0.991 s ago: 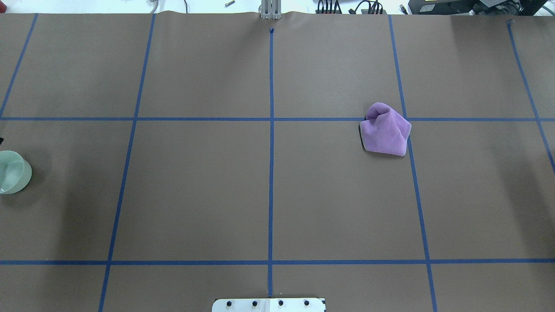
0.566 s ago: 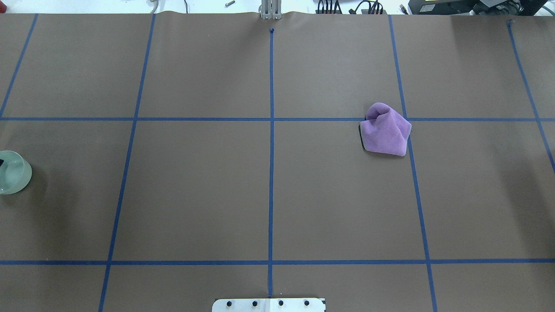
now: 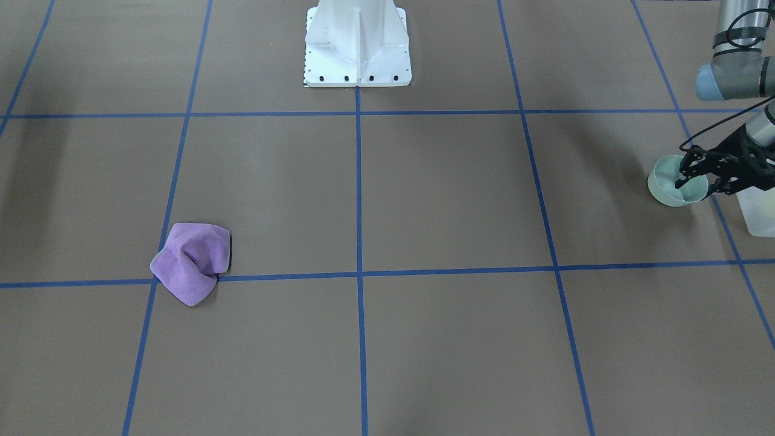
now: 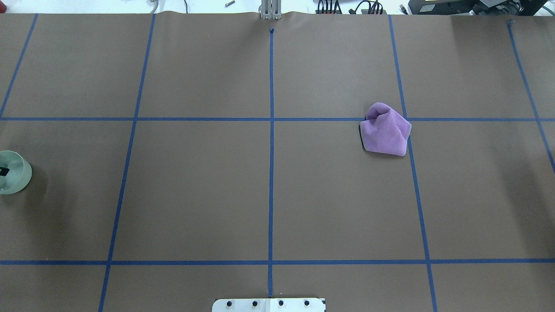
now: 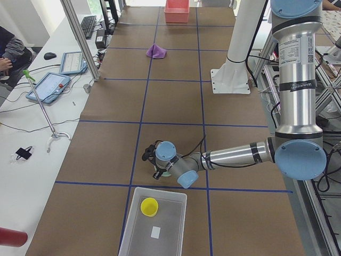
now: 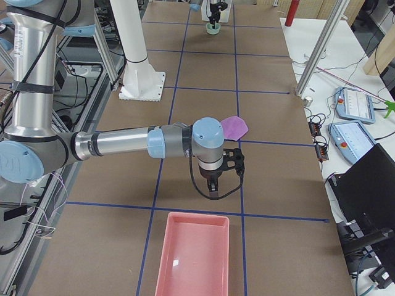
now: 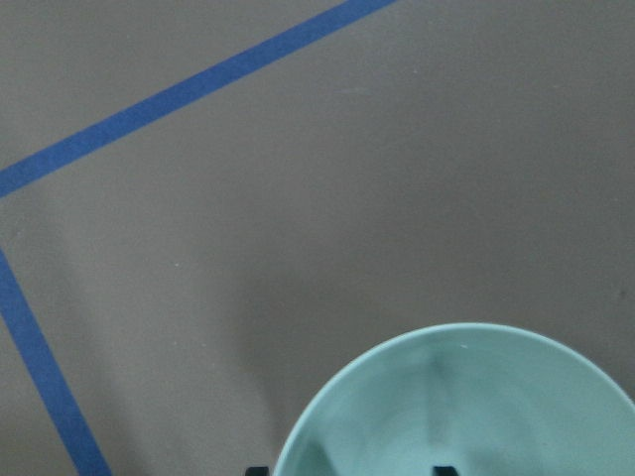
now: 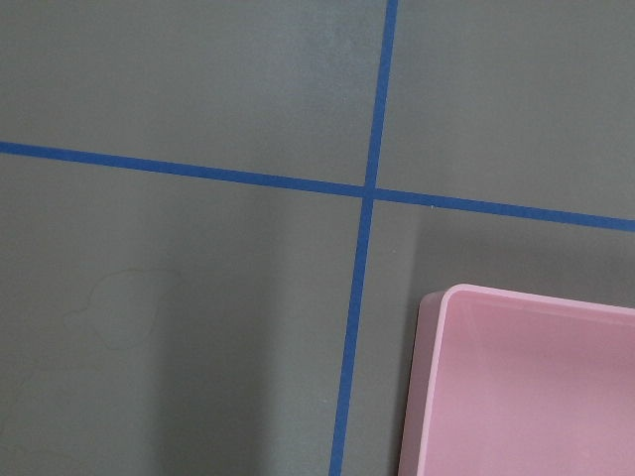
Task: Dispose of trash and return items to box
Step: 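Move the left gripper to the pale green bowl and grasp its rim, then lift the green bowl with the left gripper and carry it over the box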
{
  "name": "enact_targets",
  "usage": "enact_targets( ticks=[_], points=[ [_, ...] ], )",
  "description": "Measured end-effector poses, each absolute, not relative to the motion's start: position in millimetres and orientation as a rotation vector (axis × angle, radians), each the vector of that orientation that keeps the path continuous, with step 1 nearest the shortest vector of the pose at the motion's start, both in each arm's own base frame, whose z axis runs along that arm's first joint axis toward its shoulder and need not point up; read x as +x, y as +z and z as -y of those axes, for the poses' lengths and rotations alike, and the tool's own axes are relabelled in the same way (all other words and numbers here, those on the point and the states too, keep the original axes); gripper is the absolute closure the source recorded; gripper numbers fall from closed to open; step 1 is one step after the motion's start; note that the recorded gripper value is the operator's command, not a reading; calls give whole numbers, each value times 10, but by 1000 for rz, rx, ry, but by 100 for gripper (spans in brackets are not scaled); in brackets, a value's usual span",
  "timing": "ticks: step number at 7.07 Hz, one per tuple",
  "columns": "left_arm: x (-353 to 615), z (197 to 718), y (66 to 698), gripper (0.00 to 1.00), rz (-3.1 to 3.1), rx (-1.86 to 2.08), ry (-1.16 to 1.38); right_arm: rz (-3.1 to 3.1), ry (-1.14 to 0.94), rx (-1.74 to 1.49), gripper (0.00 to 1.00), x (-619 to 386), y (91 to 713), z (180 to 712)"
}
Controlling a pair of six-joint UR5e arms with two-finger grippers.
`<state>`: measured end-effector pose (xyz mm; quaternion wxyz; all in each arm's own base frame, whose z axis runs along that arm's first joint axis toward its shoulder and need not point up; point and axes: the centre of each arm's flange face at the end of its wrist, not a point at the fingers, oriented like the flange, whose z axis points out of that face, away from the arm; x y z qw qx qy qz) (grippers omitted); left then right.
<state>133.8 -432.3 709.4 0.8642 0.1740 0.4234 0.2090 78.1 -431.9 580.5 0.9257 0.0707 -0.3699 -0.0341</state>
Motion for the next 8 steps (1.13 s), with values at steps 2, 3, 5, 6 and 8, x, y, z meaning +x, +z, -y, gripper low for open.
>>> enact_targets(
  ticks=[2, 3, 5, 6, 8],
  points=[
    [1359, 4311, 6963, 100, -938, 360, 458, 759, -70, 145, 0, 780, 5805, 4319],
    [1323, 4323, 6837, 100, -976, 362, 463, 759, -70, 145, 0, 780, 5805, 4320],
    [945, 4401, 6660, 100, -1029, 372, 404, 759, -70, 145, 0, 781, 5805, 4319],
    [663, 4406, 6657, 100, -1037, 380, 352, 759, -70, 145, 0, 781, 5805, 4319],
    [237, 4408, 6723, 100, -1023, 393, 298, 759, -70, 144, 0, 781, 5809, 4319]
  ],
)
